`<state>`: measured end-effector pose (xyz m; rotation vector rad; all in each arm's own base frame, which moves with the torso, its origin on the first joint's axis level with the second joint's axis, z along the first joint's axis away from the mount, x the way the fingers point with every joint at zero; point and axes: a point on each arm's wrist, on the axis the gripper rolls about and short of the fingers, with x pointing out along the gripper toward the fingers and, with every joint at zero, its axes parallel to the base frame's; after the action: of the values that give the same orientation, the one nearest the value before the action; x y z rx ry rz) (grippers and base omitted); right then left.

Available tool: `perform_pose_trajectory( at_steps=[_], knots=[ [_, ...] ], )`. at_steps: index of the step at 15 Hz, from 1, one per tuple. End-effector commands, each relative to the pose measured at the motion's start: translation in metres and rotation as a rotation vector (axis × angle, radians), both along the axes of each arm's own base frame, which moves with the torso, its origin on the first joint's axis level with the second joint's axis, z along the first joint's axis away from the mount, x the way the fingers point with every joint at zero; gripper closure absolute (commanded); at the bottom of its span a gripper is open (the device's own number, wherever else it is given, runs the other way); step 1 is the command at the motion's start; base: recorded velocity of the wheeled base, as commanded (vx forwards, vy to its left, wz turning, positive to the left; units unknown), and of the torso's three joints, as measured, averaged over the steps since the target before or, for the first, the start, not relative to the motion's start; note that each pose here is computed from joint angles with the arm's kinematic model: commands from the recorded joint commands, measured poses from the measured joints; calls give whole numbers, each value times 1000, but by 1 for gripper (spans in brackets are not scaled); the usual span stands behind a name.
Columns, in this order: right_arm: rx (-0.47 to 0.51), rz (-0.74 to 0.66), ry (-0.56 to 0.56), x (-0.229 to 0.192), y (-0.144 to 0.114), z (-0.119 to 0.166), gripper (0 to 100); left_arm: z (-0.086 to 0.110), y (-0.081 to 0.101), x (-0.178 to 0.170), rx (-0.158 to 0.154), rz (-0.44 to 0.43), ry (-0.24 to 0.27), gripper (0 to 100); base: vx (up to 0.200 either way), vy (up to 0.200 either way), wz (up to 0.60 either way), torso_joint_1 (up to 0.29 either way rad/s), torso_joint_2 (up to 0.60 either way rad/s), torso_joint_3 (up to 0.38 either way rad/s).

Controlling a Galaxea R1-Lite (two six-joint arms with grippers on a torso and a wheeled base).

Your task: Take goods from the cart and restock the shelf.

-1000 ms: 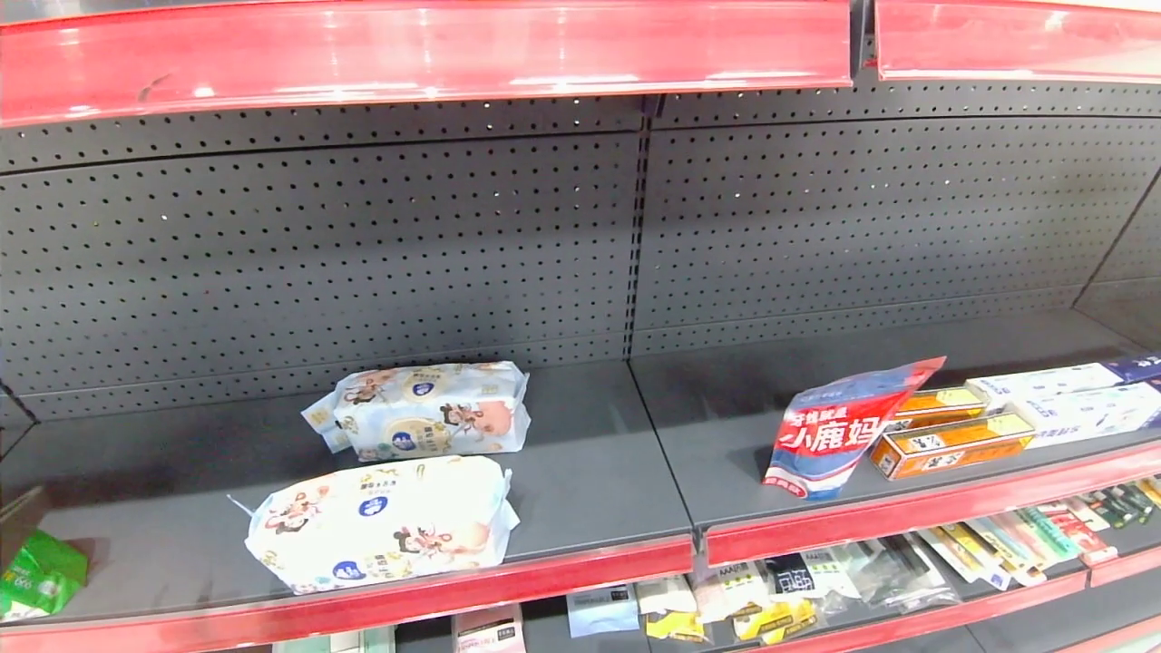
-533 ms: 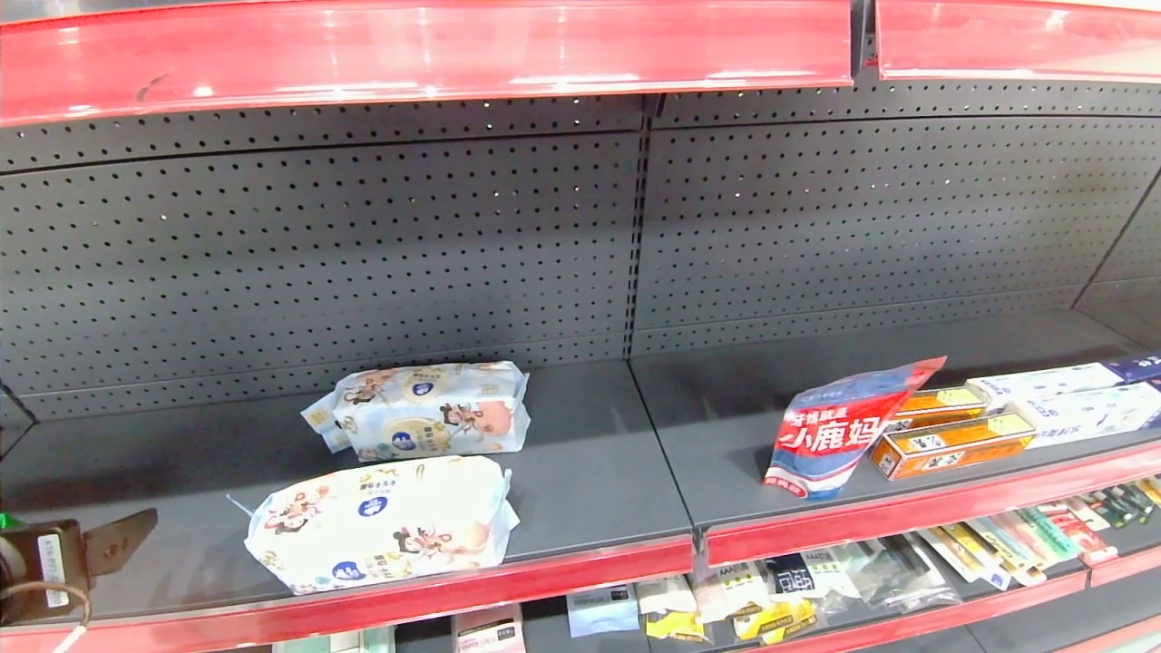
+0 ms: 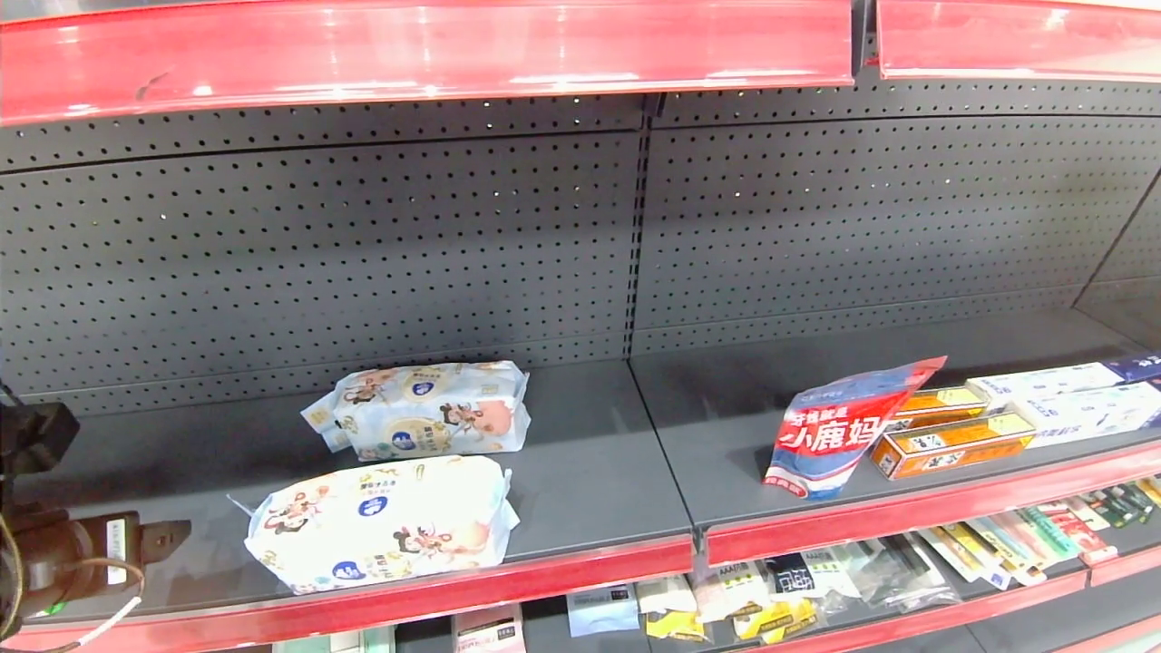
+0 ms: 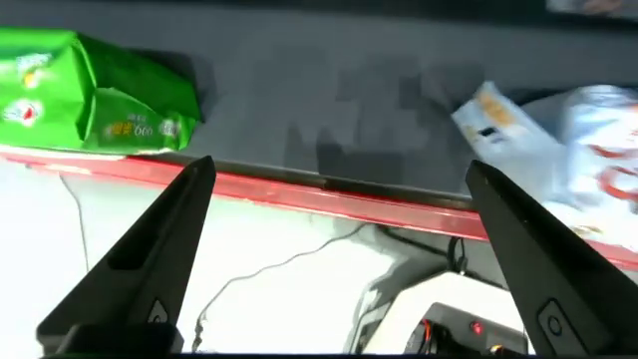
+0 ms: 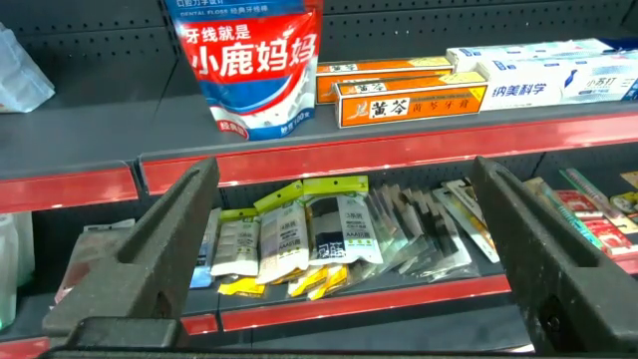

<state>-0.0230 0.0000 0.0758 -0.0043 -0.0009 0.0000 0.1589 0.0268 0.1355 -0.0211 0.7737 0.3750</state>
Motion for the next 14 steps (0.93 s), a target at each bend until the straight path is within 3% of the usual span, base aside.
perform_pose_trajectory(
  at_steps=[1,6,9,14],
  knots=[
    [0,0,1,0,0,0,0,-15,7,15,-11,28,73,0,0,0,0,0,0,0],
    [0,2,1,0,0,0,0,-28,7,24,-58,-14,132,0,0,0,0,0,0,0],
    [0,0,1,0,0,0,0,-30,7,28,-60,-55,150,0,0,0,0,0,0,0],
    [0,2,1,0,0,0,0,-33,6,41,-80,-93,113,0,0,0,0,0,0,0]
  ],
)
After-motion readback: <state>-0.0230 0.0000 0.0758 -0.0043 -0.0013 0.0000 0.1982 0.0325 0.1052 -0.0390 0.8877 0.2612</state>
